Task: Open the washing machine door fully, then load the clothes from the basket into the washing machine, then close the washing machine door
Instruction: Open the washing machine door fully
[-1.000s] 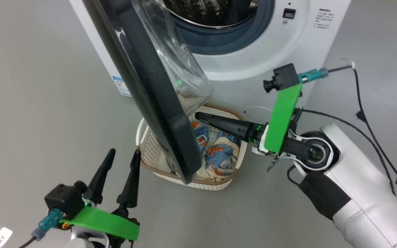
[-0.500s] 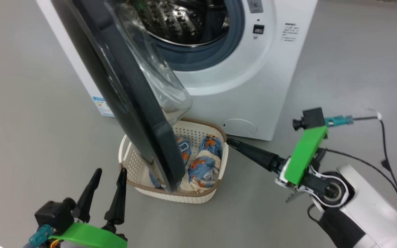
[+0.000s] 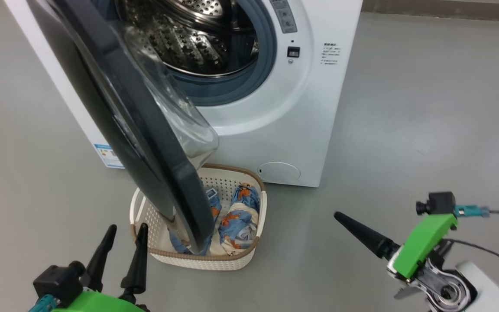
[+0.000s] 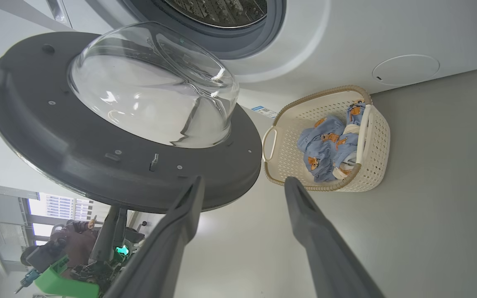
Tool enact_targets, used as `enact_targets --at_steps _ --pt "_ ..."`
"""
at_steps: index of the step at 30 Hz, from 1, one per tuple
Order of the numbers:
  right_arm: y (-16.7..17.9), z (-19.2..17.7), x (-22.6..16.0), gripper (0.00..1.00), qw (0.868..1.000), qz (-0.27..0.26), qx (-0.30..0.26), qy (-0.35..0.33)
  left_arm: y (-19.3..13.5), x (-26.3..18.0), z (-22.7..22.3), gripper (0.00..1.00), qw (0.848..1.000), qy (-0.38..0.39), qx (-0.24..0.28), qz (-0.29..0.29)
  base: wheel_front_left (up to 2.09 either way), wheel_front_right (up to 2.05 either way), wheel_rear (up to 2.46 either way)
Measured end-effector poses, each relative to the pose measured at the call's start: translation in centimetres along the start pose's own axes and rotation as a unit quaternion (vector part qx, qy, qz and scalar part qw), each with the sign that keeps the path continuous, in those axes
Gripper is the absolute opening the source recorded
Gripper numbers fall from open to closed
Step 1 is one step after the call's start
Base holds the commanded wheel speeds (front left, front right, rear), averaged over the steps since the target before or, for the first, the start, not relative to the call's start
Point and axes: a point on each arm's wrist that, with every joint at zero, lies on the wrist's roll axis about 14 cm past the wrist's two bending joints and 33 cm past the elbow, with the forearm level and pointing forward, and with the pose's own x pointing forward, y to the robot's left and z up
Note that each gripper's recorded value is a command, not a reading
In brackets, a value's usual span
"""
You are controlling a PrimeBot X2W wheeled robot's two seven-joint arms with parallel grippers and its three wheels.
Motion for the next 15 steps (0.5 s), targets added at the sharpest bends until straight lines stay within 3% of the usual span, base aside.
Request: enact_targets --at_steps 6,15 --pt "-3.2 0.0 -2.8 1.0 0.998 -0.046 0.003 -0.035 -0.3 0.1 0.0 1.0 1.0 0.0 -0.001 -0.007 0.0 0.0 0.0" --pt "-7.2 0.5 -6.1 1.0 0.99 -0.112 -0.038 -0.077 -0.6 0.4 -0.3 1.0 1.0 0.004 -0.001 -0.012 0.0 0.0 0.0"
